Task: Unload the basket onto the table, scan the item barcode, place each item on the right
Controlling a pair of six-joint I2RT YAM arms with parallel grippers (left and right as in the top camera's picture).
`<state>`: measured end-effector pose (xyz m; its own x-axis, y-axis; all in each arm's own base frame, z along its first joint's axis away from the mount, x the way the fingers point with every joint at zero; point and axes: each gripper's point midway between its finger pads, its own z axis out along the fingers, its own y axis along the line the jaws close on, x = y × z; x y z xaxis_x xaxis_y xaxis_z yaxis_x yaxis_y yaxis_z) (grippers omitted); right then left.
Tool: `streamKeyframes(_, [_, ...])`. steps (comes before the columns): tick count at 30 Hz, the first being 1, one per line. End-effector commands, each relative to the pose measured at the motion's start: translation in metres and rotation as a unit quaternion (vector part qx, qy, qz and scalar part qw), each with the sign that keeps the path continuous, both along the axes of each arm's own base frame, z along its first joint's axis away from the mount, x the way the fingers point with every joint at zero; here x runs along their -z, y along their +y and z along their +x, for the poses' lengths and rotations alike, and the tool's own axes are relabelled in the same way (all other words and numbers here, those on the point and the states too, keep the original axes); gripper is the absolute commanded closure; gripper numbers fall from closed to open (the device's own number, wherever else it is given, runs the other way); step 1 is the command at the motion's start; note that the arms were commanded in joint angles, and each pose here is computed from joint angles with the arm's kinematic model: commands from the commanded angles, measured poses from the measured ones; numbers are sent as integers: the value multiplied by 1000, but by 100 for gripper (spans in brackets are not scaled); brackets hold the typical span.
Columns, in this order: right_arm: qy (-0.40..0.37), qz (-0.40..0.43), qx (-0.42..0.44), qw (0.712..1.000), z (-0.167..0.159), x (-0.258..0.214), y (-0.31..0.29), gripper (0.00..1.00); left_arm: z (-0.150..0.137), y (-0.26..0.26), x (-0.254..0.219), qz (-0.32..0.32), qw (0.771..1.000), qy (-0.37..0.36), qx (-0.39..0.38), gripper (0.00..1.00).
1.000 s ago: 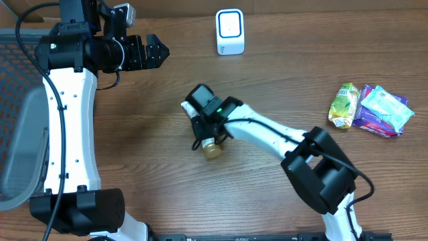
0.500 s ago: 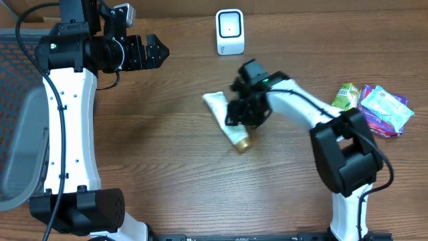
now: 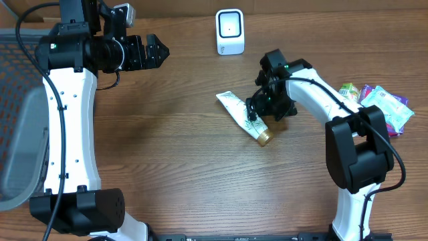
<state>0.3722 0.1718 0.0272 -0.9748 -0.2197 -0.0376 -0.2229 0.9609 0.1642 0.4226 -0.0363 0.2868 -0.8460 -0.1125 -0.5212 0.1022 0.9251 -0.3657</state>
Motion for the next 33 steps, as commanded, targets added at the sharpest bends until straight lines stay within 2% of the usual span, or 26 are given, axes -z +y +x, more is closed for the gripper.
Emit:
streamKeyframes(1, [-100, -52, -46, 993, 30, -52, 9, 0, 1, -3, 1, -2, 1000, 1, 1, 0])
streamKeyframes(5, [-125, -84, -83, 985, 21, -66, 33, 0, 1, -3, 1, -2, 1000, 1, 1, 0])
streamKeyframes(9, [-109, -96, -126, 981, -8, -53, 59, 0, 1, -3, 1, -2, 1000, 1, 1, 0])
streamKeyframes(12, [-114, -136, -153, 972, -22, -40, 63, 0, 1, -3, 1, -2, 1000, 1, 1, 0])
streamKeyframes(16, [-139, -208, -159, 955, -25, -24, 50, 0, 0, -3, 1, -2, 1000, 2, 1, 0])
streamKeyframes(24, [-163, -258, -155, 939, -17, 2, 34, 0, 0, -3, 1, -2, 1000, 2, 1, 1])
streamKeyframes(26, [-169, -255, -153, 940, -16, 4, 35, 5, 1, -3, 1, -2, 1000, 1, 1, 0])
streamKeyframes(27, [-170, -254, -153, 940, -15, 5, 35, 18, 1, -3, 1, -2, 1000, 1, 1, 1])
streamKeyframes(29, [-170, -254, -152, 940, -15, 5, 35, 31, 1, -3, 1, -2, 1000, 1, 1, 1])
streamKeyframes(31, [-171, -254, -152, 940, -14, 5, 35, 39, 1, -3, 1, -2, 1000, 1, 1, 0])
streamKeyframes(33, [-173, -257, -151, 939, -14, 4, 35, 52, 1, -3, 1, -2, 1000, 1, 1, 0])
